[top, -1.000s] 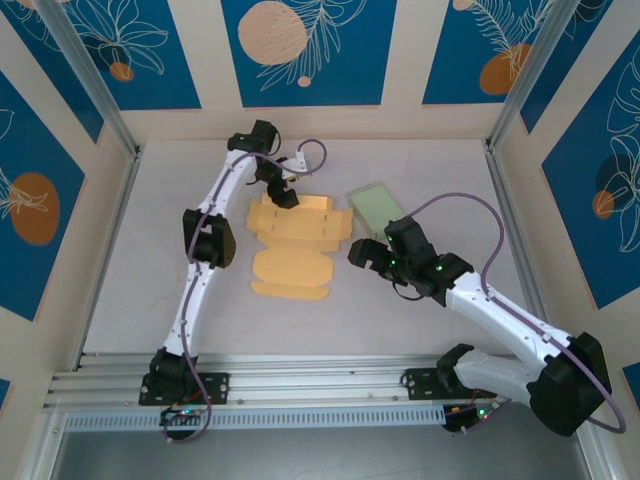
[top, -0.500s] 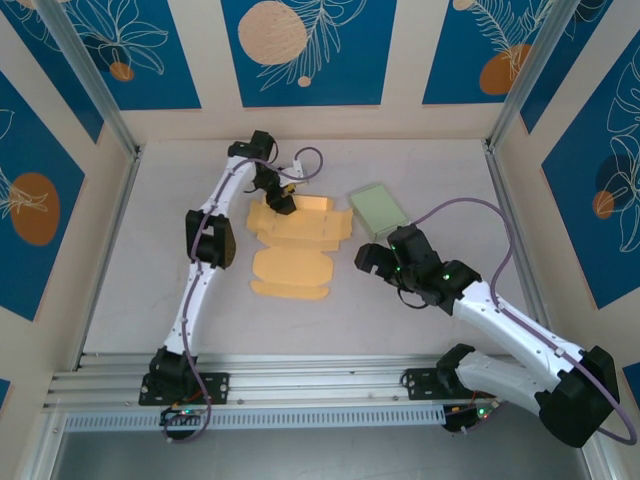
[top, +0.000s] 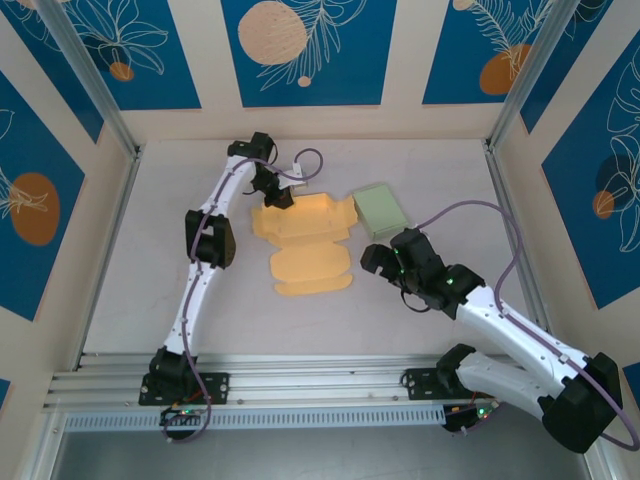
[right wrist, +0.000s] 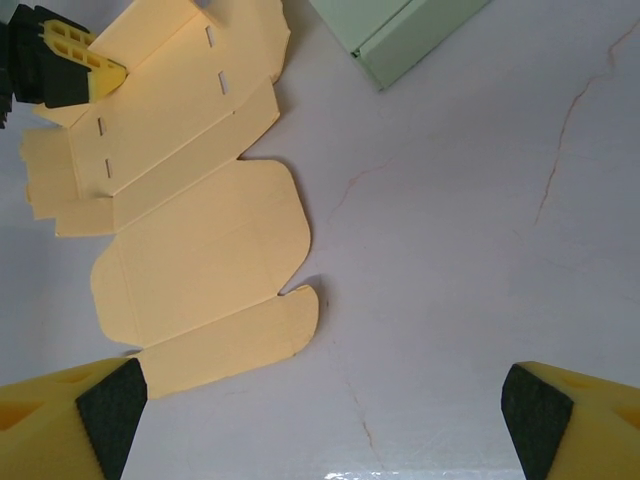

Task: Fold the paper box

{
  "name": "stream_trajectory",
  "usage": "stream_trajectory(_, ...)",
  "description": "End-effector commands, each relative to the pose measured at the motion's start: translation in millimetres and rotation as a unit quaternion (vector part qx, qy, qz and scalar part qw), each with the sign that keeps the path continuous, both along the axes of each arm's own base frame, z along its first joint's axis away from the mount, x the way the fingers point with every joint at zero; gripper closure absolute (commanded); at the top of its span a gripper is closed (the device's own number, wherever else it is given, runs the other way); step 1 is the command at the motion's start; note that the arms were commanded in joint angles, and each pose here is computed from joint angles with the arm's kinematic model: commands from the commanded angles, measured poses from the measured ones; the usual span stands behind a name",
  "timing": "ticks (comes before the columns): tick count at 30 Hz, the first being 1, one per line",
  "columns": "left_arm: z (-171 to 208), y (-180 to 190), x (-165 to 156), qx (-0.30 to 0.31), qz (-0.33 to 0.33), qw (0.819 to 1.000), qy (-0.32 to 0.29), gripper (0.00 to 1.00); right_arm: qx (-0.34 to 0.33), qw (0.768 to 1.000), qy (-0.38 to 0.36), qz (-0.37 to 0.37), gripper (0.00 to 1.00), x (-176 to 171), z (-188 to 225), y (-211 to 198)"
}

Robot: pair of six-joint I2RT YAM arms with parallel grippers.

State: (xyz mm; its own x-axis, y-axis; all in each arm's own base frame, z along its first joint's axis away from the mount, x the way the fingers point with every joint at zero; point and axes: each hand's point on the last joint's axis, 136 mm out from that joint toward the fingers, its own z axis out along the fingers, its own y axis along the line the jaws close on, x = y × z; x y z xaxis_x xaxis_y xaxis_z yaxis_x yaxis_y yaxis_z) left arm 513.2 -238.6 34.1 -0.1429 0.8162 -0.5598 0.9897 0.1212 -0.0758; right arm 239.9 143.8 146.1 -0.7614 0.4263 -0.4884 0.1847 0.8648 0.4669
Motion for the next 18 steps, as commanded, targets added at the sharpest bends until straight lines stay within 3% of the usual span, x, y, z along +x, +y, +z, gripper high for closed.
stream_trajectory(1, 54.2, -2.7, -2.3, -0.014, -0.011, 0.999, -0.039, 1.0, 0.005, 1.0, -0.012, -0.012, 0.07, 3.0, -1.8, -3.1)
stream_trajectory(8, 93.6, -12.8, -21.1, 0.009, -0.008, 0.999, -0.05, 1.0, 0.133, 0.99, -0.007, 0.056, 0.09, 35.3, 6.5, 26.7)
stream_trajectory(12, 96.8, -18.0, -31.5, 0.064, 0.0, 0.996, -0.067, 1.0, 0.149, 0.985, -0.009, 0.091, 0.09, 58.7, 5.5, 33.2)
stream_trajectory(16, 91.9, -22.0, -34.2, 0.12, -0.006, 0.978, -0.168, 1.0, 0.145, 0.984, -0.002, 0.105, 0.09, 79.9, 3.9, 32.0)
stream_trajectory(18, 96.6, -22.9, -47.5, 0.114, -0.01, 0.974, -0.195, 1.0, 0.154, 0.981, -0.008, 0.119, 0.12, 86.5, 6.1, 35.7)
